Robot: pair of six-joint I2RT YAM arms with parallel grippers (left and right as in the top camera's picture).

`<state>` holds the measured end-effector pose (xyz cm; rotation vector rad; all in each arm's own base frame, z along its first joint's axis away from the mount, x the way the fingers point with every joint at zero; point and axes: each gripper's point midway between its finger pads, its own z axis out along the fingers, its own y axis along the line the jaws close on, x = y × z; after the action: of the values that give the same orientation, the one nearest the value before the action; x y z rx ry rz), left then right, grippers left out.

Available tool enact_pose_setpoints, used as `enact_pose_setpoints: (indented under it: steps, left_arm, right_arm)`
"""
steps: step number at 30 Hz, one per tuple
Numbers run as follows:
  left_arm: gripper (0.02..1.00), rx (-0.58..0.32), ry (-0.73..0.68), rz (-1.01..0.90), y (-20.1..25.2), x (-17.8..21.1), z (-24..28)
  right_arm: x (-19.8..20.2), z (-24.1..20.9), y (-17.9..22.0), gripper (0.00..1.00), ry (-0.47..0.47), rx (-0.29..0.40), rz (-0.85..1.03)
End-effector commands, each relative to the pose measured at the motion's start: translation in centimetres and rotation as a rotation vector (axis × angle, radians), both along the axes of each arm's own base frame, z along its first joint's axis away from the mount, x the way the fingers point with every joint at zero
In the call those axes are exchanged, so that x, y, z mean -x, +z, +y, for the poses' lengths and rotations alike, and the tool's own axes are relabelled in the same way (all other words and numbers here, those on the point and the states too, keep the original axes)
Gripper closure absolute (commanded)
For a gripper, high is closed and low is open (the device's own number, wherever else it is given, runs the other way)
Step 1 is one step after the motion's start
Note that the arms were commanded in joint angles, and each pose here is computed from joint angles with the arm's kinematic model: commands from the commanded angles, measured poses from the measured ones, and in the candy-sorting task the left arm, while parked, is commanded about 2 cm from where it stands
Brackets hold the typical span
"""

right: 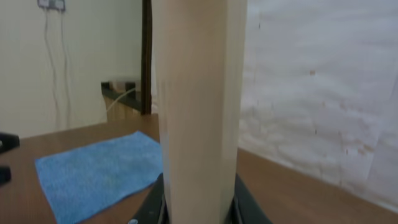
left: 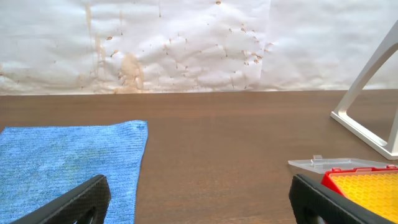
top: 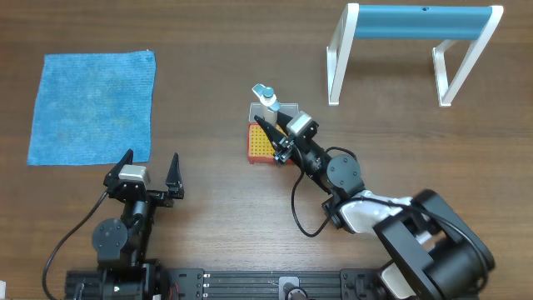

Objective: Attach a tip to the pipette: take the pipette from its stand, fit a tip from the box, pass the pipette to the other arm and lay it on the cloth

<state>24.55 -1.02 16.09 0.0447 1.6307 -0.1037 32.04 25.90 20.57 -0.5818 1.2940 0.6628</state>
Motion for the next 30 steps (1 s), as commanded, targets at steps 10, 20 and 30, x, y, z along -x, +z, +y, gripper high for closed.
enact_pose_setpoints:
  steps: [10, 20, 30]
  left_arm:
    - [0.091, -0.009, 0.003, 0.002, -0.1, 0.0, 0.0]
    - [0.091, -0.009, 0.003, 0.002, -0.1, 0.0, 0.0]
    - [0.091, -0.009, 0.003, 0.002, -0.1, 0.0, 0.0]
  right_arm:
    - [-3.3, 0.1, -3.4, 0.921, -0.05, 0.033, 0.068]
    - [-3.7, 0.0, -4.4, 0.919, -0.055, 0.045, 0.086]
    - [-3.5, 0.0, -4.9, 0.919, -0.052, 0.053, 0.098]
